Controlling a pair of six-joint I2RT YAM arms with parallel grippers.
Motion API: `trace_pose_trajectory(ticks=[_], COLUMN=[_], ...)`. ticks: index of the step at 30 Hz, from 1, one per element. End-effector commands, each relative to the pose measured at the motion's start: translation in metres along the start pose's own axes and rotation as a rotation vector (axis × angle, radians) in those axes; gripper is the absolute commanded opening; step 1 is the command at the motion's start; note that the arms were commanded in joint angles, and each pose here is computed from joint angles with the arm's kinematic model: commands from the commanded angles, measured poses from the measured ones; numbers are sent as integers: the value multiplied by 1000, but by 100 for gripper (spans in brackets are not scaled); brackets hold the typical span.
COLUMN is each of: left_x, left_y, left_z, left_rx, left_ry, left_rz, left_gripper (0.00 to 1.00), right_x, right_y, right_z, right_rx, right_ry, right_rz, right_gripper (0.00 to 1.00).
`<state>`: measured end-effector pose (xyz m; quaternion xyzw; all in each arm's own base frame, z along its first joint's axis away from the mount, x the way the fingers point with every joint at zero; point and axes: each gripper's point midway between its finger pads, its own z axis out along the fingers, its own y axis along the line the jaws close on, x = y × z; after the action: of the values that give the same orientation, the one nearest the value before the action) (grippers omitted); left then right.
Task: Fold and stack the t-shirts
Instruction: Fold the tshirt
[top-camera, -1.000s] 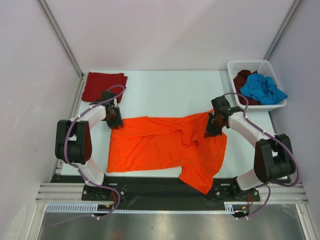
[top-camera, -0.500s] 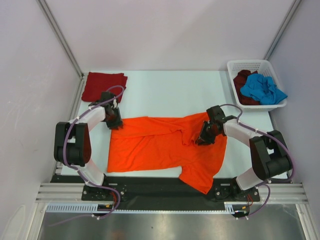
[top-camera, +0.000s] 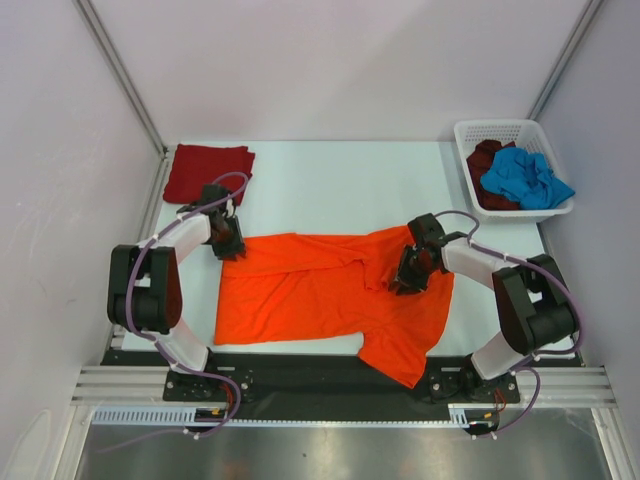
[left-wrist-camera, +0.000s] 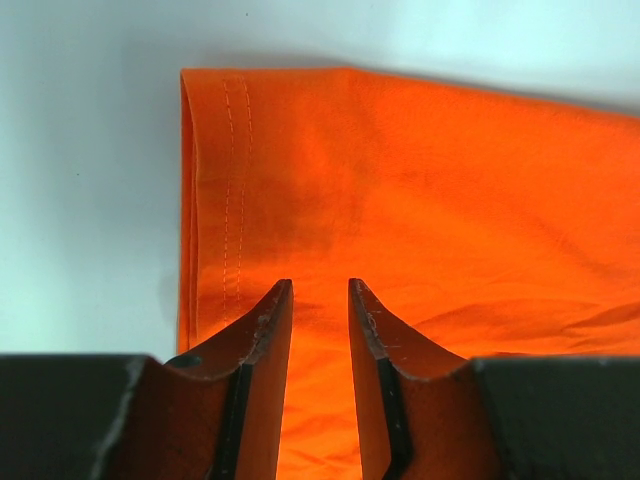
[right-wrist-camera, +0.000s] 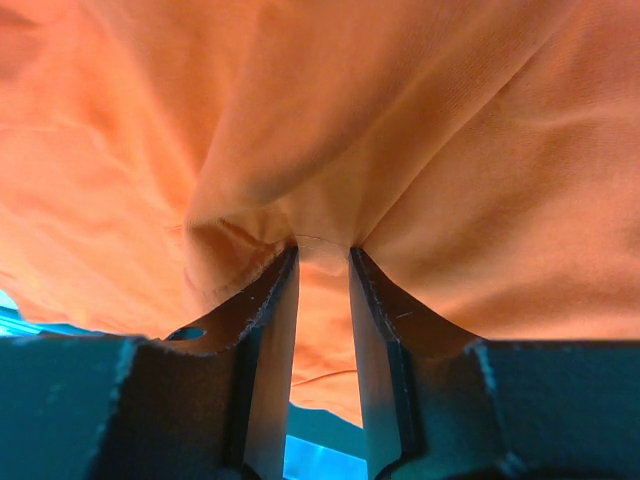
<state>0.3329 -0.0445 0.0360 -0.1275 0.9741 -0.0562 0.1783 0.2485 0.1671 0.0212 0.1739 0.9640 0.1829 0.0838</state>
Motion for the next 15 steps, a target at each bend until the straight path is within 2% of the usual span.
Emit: trace_pose_trajectory(ticks=[1, 10, 15], left_x=[-5, -4, -5], left_y=[-3, -3, -3], left_z=[-9, -7, -8], left_rx=[16, 19, 17], left_ry=[-35, -34, -38], left_rz=[13, 8, 10], left_gripper=[34, 34, 34], right_x=[-3, -12, -15], right_y=[1, 2, 5], right_z=[2, 6, 6], right_rx=[28, 62, 72], right_ry=[-13, -30, -41], right_rz=[-18, -21, -33], right_gripper=[33, 32, 23])
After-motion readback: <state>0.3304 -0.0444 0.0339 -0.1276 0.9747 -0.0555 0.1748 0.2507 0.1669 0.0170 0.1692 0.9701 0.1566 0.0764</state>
